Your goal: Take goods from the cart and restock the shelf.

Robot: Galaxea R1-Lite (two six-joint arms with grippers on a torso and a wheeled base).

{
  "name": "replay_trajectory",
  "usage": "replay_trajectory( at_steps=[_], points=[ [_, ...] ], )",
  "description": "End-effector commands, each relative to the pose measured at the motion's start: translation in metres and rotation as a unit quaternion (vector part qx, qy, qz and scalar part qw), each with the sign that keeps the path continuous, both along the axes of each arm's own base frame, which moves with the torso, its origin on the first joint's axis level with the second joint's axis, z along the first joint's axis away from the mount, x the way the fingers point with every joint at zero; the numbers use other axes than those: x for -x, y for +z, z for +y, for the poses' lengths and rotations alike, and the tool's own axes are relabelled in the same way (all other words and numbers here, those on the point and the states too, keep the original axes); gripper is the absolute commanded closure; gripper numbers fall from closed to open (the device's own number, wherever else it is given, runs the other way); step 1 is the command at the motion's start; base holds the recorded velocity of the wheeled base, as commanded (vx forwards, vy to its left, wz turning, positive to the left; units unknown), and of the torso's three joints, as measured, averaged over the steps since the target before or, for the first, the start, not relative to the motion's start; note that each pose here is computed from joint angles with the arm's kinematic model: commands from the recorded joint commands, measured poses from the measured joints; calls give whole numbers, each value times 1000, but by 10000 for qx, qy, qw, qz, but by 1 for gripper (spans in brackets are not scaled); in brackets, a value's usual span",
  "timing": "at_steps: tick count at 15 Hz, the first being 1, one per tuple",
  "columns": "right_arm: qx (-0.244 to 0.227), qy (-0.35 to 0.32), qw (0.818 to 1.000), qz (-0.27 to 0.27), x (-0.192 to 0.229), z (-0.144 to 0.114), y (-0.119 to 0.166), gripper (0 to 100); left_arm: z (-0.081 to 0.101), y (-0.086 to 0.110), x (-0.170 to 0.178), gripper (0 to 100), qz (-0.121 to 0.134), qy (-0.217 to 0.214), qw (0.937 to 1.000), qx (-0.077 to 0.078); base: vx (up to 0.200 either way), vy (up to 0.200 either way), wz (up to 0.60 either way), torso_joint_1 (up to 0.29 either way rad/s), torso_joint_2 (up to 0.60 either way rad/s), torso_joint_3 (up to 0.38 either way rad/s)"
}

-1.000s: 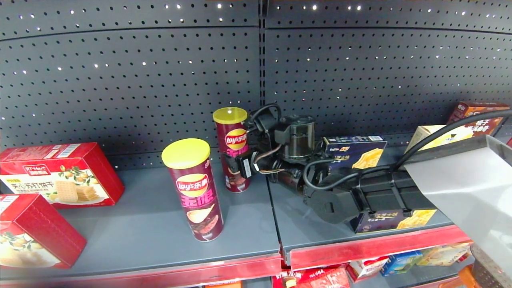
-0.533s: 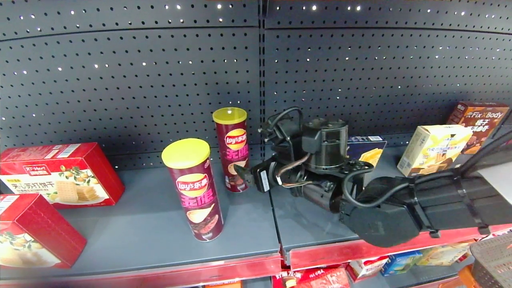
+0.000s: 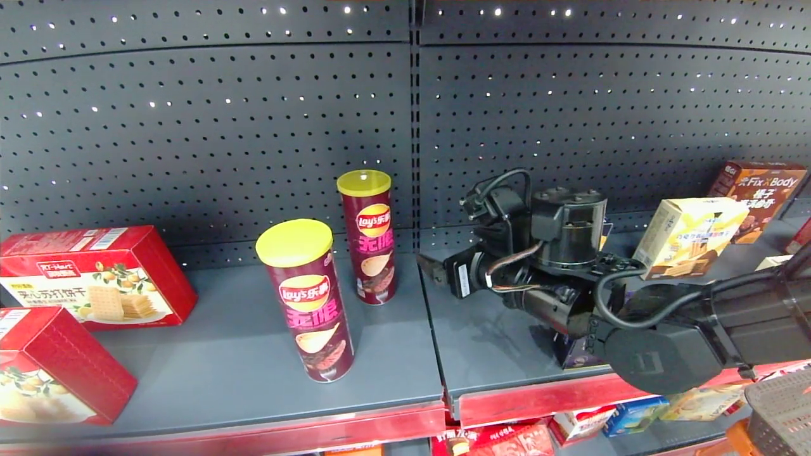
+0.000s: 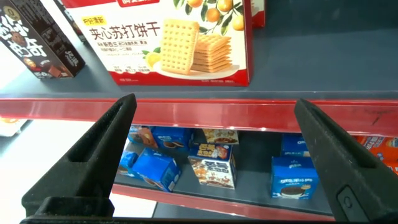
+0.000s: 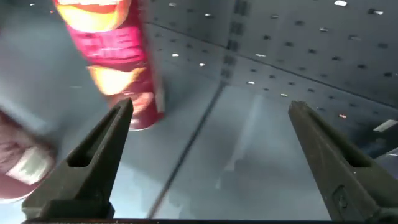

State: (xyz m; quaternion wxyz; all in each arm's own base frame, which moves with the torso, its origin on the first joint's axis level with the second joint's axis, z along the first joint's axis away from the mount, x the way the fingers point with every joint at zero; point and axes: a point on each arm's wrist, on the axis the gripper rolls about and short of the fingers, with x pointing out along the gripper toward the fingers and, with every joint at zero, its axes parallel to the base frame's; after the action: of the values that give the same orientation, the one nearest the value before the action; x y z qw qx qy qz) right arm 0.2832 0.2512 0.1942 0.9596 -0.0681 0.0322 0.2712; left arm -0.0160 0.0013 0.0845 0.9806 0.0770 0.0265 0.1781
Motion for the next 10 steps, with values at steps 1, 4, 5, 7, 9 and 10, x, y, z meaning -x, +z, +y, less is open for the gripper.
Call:
replay_trajectory(
  at_steps=[1, 4, 5, 7, 9, 10],
  points=[
    [-7, -85, 10000, -10, -12, 2, -3, 0, 0, 0, 0, 0, 6, -4, 10000, 2, 0, 0, 0, 0, 0, 0],
    [-18, -115, 9999, -21, -29, 13, -11, 0, 0, 0, 0, 0, 6, 4, 10000, 2, 0, 0, 0, 0, 0, 0],
    [-18, -115, 9999, -21, -31, 15, -12, 0, 0, 0, 0, 0, 6, -4, 10000, 2, 0, 0, 0, 0, 0, 0],
    [-38, -161, 9999, -44, -43, 20, -17, 0, 0, 0, 0, 0, 3, -19, 10000, 9, 0, 0, 0, 0, 0, 0],
    [-53, -184, 9998, -62, -47, 21, -18, 0, 0, 0, 0, 0, 3, -27, 10000, 10, 0, 0, 0, 0, 0, 0],
    [-58, -177, 9998, -67, -49, 23, -18, 0, 0, 0, 0, 0, 0, -34, 10000, 17, 0, 0, 0, 0, 0, 0]
  ],
)
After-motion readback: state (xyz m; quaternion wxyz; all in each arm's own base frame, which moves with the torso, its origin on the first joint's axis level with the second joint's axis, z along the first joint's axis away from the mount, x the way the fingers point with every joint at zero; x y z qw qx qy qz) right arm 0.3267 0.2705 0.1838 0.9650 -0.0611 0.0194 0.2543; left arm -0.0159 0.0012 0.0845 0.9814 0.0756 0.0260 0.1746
